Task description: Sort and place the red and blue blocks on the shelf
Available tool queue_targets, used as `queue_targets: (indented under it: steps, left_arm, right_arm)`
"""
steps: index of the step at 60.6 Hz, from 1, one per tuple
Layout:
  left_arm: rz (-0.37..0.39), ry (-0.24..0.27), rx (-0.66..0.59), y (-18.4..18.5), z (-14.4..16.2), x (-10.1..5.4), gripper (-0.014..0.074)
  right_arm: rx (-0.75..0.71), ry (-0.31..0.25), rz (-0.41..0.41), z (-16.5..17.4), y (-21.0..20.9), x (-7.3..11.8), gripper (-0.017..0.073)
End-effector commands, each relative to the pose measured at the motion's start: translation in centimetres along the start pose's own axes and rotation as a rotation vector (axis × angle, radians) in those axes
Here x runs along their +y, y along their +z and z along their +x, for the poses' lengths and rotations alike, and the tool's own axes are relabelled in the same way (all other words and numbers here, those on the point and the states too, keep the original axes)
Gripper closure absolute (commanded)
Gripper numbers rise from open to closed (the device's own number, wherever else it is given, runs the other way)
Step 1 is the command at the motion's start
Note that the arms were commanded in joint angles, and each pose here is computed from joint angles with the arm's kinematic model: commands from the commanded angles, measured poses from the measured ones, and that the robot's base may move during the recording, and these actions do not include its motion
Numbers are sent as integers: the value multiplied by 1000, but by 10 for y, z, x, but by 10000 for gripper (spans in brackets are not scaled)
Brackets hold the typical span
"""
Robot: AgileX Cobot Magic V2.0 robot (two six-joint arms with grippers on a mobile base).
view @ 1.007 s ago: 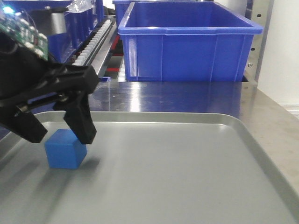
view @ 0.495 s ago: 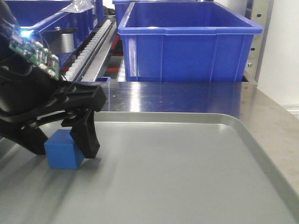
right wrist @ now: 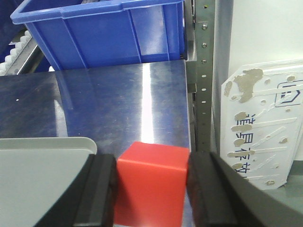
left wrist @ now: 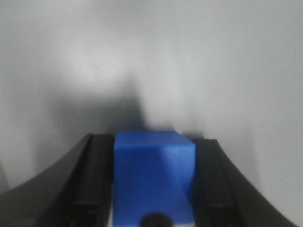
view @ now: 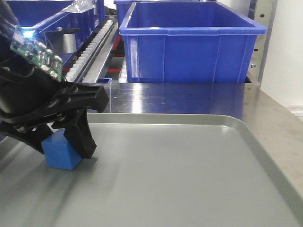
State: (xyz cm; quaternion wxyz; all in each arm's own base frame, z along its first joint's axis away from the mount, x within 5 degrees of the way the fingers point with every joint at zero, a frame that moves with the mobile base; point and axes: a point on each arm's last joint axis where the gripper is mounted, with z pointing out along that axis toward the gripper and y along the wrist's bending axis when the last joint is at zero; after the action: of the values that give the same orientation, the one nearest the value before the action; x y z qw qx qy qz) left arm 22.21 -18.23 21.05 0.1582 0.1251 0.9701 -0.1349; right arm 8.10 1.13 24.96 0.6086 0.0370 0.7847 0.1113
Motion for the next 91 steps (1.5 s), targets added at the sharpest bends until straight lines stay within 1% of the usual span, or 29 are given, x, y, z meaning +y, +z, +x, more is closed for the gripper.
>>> queue_targets:
  steps: [1,3,4,6,14,22,31,32,43,53,65,76,84,91]
  left_arm:
    - [44,-7,-76,-16,-8,-8,442]
    - [45,-7,-77,-17,-8,-8,476]
    - [45,-7,-77,-18,-8,-8,478]
    - [48,-6,-82,-21,-8,-8,466]
    - [50,15,-129,-35,-9,-7,470]
    - [35,35,-213,-58,-11,2,470]
    - [-6,12,-312,-89,-14,22,470]
    - [-10,-1,-323,-93,-14,26,470]
    - [-90,-55,-474,-139,-8,58,470]
    - [-171,-102,-623,-176,16,81,469]
    - [-252,-180,-720,-186,57,103,469]
    - [-292,-228,-763,-177,96,112,469]
    - [-310,-248,-790,-168,117,115,469]
    - [-317,-256,-815,-162,129,117,469]
  right_arm:
    - [-119,-10,-1,-18,-3,2,510]
    - [-119,-10,-1,-18,-3,2,510]
    - [-119,-10,-1,-18,-3,2,510]
    - [-119,-10,-1,-18,-3,2,510]
    - [-119,-10,-1,-18,-3,2,510]
    - [-119,-10,-1,-18,-3,2,510]
    - [-119,-10,-1,-18,-3,2,510]
    - [-119,-10,-1,-18,-3,2,510]
    - [-119,-10,-1,-18,-3,2,510]
    - [-119,-10,-1,-18,-3,2,510]
    - [-119,-10,-1,-18,-3,2,510]
    - [-119,-10,-1,-18,-3,2,510]
    - [-119,-10,-1,-18,-3,2,510]
    - [-119,-10,-1,-18,-3,2,510]
